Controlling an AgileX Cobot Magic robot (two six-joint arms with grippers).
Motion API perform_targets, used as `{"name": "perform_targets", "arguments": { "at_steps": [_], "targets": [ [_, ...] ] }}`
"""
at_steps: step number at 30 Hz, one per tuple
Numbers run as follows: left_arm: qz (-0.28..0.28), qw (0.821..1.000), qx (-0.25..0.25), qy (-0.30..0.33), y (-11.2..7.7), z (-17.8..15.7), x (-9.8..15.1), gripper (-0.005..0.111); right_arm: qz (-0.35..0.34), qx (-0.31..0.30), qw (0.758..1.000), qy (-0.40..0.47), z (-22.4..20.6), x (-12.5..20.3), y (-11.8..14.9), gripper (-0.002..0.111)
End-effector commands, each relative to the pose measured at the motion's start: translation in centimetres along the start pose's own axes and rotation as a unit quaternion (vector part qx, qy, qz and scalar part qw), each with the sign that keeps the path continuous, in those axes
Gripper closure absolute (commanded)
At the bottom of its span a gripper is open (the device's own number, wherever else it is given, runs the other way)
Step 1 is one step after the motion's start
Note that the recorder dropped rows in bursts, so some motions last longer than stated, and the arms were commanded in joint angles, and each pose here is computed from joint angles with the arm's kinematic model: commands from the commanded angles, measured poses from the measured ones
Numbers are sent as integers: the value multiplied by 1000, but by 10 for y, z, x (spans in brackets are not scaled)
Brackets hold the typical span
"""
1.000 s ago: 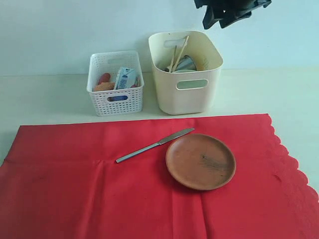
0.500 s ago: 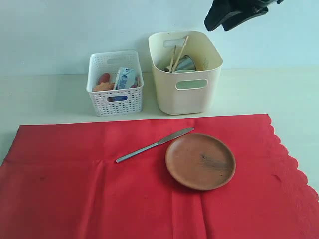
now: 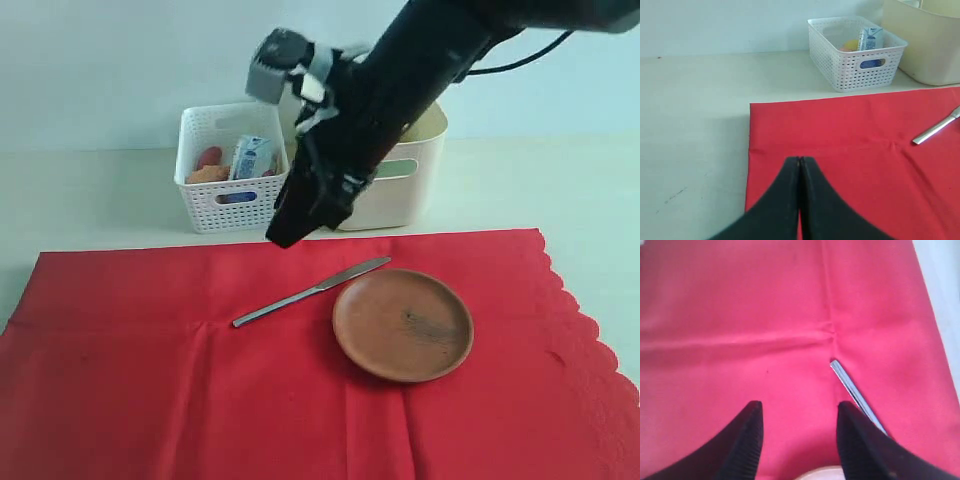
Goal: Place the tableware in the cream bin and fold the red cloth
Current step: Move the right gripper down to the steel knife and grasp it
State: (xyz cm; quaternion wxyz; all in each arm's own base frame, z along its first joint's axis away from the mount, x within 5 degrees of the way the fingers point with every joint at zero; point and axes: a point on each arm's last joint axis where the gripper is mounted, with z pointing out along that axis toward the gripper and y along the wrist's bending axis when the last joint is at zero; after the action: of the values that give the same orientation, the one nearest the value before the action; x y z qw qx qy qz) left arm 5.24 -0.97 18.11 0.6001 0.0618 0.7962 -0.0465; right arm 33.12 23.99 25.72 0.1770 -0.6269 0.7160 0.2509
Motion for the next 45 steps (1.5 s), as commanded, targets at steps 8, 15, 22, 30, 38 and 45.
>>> {"name": "perform_targets", "arguments": {
  "at_steps": [8,15,22,30,38,45],
  "targets": [
    [0,1000,-2,-6,0,0,0,107,-132,72,975,166,89,24,-23,62],
    [0,1000,-2,-6,0,0,0,107,-120,68,970,201,111,29,-42,62],
    [0,1000,-2,-6,0,0,0,107,-112,51,966,227,125,32,-53,62],
    [0,1000,-2,-6,0,0,0,107,-108,57,965,233,133,34,-60,62],
    [0,1000,-2,-6,0,0,0,107,-113,57,961,246,138,39,-62,62],
    [0,1000,-2,-6,0,0,0,107,-116,53,957,259,144,45,-64,66]
  ]
}}
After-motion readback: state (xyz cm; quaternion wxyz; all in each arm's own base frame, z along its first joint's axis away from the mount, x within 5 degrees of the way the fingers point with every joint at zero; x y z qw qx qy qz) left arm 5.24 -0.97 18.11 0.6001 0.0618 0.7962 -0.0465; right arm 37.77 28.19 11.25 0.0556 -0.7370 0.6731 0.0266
